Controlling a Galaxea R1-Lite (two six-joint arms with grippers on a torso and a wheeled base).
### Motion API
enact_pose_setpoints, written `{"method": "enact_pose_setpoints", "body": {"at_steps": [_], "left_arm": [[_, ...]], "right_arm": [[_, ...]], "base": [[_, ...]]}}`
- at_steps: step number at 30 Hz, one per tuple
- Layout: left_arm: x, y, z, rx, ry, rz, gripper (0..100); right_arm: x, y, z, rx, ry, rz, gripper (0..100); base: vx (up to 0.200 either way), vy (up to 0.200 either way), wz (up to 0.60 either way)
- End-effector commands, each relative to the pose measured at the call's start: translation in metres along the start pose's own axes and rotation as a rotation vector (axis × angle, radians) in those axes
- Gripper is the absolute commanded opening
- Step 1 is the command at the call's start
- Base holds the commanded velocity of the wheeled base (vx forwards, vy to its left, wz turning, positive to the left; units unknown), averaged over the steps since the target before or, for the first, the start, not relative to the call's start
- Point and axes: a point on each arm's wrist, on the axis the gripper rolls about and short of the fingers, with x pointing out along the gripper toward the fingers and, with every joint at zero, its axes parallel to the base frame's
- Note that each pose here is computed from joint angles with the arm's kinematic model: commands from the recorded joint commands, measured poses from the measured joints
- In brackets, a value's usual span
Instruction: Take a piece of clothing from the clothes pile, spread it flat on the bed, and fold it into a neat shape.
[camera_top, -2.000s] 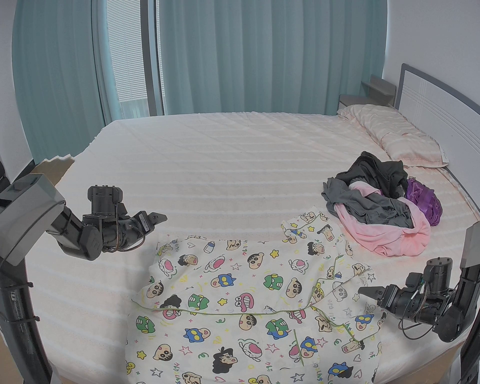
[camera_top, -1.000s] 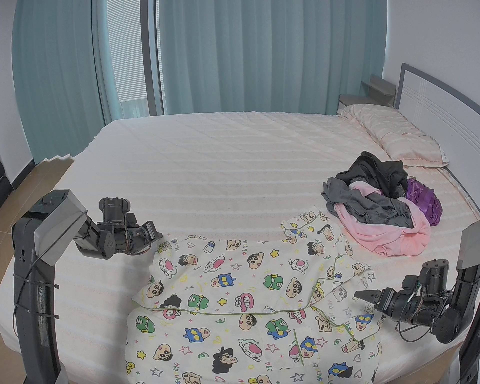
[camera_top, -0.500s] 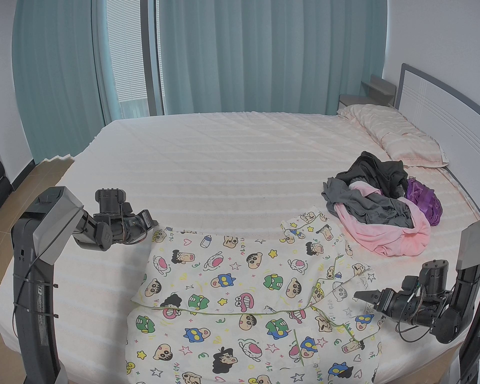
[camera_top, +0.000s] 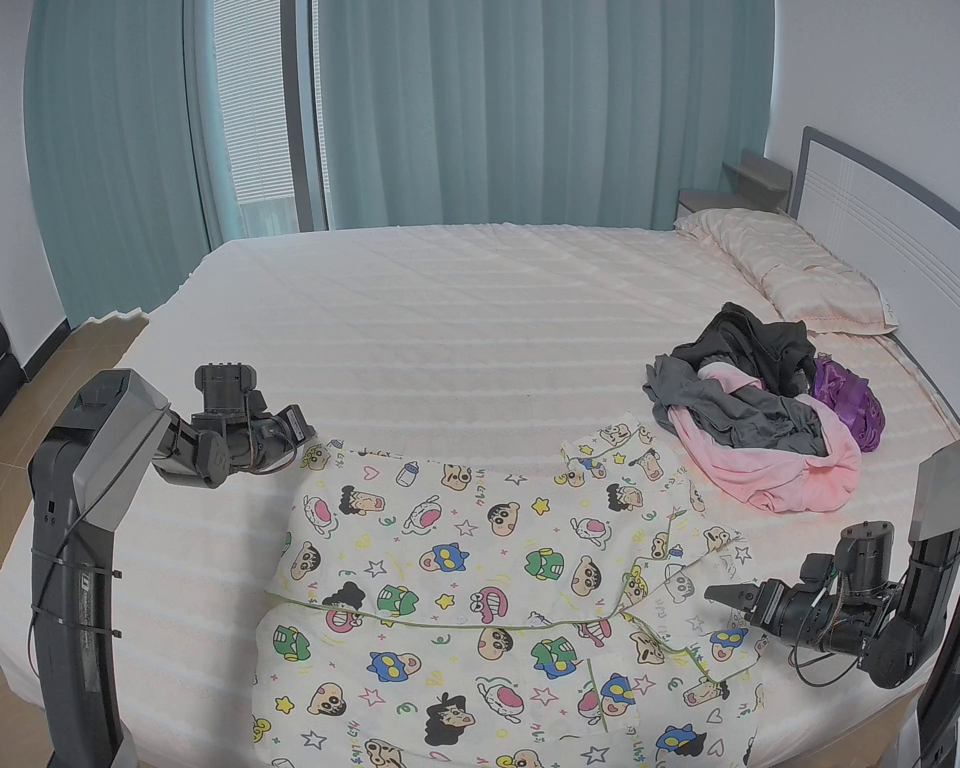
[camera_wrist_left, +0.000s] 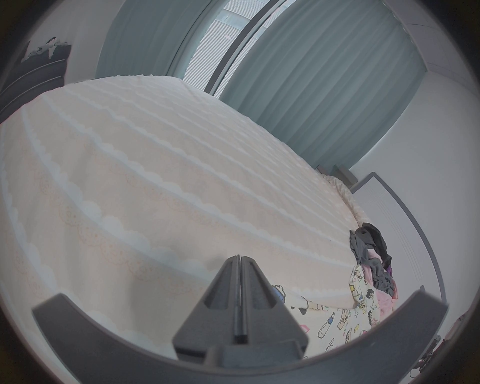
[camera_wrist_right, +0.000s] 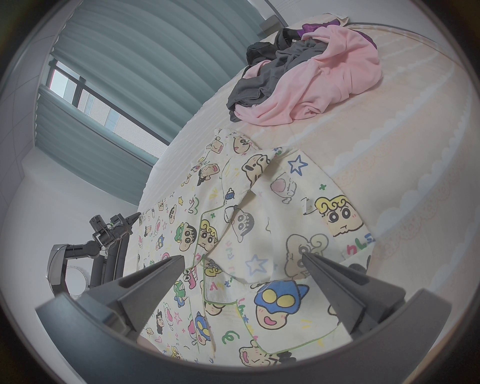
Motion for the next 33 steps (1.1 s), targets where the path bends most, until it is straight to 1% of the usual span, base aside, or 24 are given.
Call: {"method": "enact_pose_setpoints", "body": {"at_steps": [1, 2, 6, 11, 13, 14, 15, 19, 23, 25, 26, 27, 28, 29, 30, 32, 33], "left_arm": [[0.004, 0.003, -0.003, -0.004, 0.017, 0.011, 0], [0.004, 0.003, -0.004, -0.004, 0.019, 0.012, 100], [0.008, 0.007, -0.004, -0.007, 0.021, 0.027, 100], [0.003, 0.011, -0.003, -0.020, 0.027, 0.050, 100], [-0.011, 0.011, 0.005, -0.043, 0.036, 0.068, 100], [-0.013, 0.011, 0.006, -0.044, 0.035, 0.067, 100], [-0.028, 0.008, 0.011, -0.053, 0.042, 0.071, 100], [-0.066, -0.002, 0.008, -0.067, 0.084, 0.042, 100], [-0.114, -0.017, -0.007, -0.087, 0.160, -0.009, 100], [-0.135, -0.021, -0.019, -0.098, 0.198, -0.015, 100], [-0.145, -0.023, -0.025, -0.102, 0.214, -0.018, 100], [-0.146, -0.024, -0.026, -0.102, 0.215, -0.019, 100], [-0.164, -0.028, -0.039, -0.107, 0.240, -0.019, 100], [-0.169, -0.028, -0.044, -0.109, 0.249, -0.017, 100], [-0.183, -0.030, -0.055, -0.115, 0.266, -0.013, 100], [-0.200, -0.030, -0.070, -0.120, 0.285, -0.010, 100], [-0.200, -0.030, -0.070, -0.120, 0.285, -0.010, 100]], "right_arm": [[-0.002, -0.002, -0.003, 0.004, 0.015, -0.011, 100], [-0.002, -0.002, -0.003, 0.004, 0.015, -0.011, 100], [-0.002, -0.002, -0.003, 0.004, 0.014, -0.010, 100], [-0.003, -0.001, -0.002, 0.004, 0.007, -0.009, 100], [-0.004, -0.001, -0.001, 0.004, 0.001, -0.008, 100], [-0.004, -0.001, -0.001, 0.004, 0.000, -0.007, 100], [-0.005, -0.001, 0.000, 0.004, -0.006, -0.007, 100], [-0.008, 0.001, 0.003, 0.000, -0.031, 0.001, 100], [-0.012, 0.002, 0.007, 0.000, -0.063, -0.004, 100], [-0.013, 0.001, 0.009, 0.001, -0.077, -0.011, 100], [-0.014, 0.000, 0.009, 0.002, -0.081, -0.013, 100], [-0.014, 0.000, 0.009, 0.003, -0.082, -0.013, 100], [-0.015, 0.000, 0.010, 0.001, -0.086, -0.014, 100], [-0.015, 0.000, 0.010, 0.001, -0.089, -0.014, 100], [-0.015, 0.001, 0.011, -0.002, -0.102, -0.027, 100], [-0.015, 0.000, 0.011, -0.005, -0.118, -0.049, 100], [-0.015, 0.000, 0.011, -0.005, -0.118, -0.049, 100]], "base": [[0.000, 0.000, 0.00], [0.000, 0.000, 0.00], [0.000, 0.000, 0.00], [0.000, 0.000, 0.00], [0.000, 0.000, 0.00], [0.000, 0.000, 0.00], [0.000, 0.000, 0.00], [0.000, 0.000, 0.00], [0.000, 0.000, 0.00], [0.000, 0.000, 0.00], [-0.200, 0.000, 0.00], [-0.200, 0.000, 0.00], [-0.200, 0.000, 0.00], [-0.200, 0.000, 0.00], [-0.200, 0.000, 0.00], [-0.200, 0.000, 0.00], [-0.200, 0.000, 0.00]]}}
